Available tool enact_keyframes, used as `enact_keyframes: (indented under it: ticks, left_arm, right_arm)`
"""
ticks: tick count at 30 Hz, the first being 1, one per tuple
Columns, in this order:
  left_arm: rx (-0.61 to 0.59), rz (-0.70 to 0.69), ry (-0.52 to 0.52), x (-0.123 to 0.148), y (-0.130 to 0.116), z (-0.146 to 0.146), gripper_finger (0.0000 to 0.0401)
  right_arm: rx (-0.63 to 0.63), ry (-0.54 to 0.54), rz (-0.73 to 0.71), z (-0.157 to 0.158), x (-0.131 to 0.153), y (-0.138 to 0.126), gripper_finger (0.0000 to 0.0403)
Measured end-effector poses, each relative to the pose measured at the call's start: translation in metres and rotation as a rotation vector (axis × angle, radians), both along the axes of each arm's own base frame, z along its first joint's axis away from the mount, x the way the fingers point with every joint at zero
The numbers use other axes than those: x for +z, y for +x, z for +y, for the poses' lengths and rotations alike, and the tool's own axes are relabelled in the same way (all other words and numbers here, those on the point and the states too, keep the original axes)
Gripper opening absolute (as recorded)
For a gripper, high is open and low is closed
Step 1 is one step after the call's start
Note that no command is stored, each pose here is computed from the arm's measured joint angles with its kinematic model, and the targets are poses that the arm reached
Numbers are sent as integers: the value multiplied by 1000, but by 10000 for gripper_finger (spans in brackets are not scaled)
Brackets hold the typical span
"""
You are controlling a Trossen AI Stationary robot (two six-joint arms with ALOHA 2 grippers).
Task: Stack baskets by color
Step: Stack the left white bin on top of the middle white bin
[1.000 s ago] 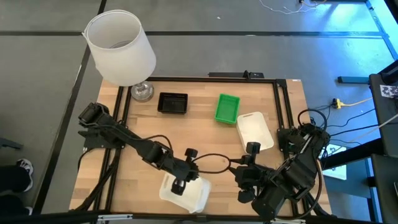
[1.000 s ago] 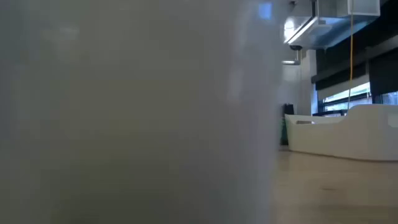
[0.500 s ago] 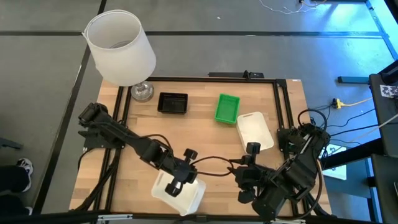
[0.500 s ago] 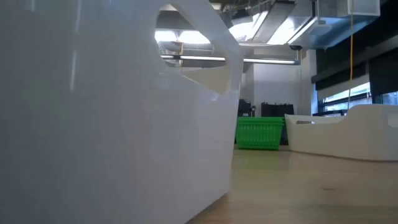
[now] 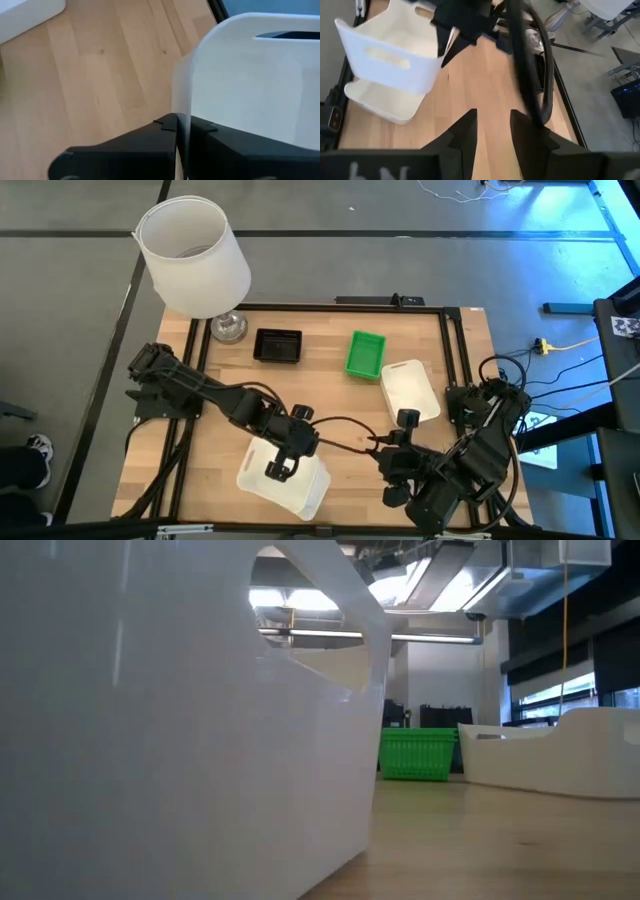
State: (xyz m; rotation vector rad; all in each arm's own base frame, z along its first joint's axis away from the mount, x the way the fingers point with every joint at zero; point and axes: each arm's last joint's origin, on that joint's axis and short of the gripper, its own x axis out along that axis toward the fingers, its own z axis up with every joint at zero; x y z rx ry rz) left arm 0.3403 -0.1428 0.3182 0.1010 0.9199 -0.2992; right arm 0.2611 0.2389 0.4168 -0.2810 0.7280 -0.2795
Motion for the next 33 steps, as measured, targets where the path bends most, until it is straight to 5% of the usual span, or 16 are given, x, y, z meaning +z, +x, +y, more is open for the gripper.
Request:
enact_keyframes:
  ticks: [20, 33]
  left_arm:
    - [-29, 100, 76, -37, 15, -11, 0]
    - [-46, 72, 60, -14, 13, -19, 0]
  right_arm:
    - [-46, 105, -17, 4, -1, -3, 117]
    - [-34, 91, -12, 4, 0, -3, 117]
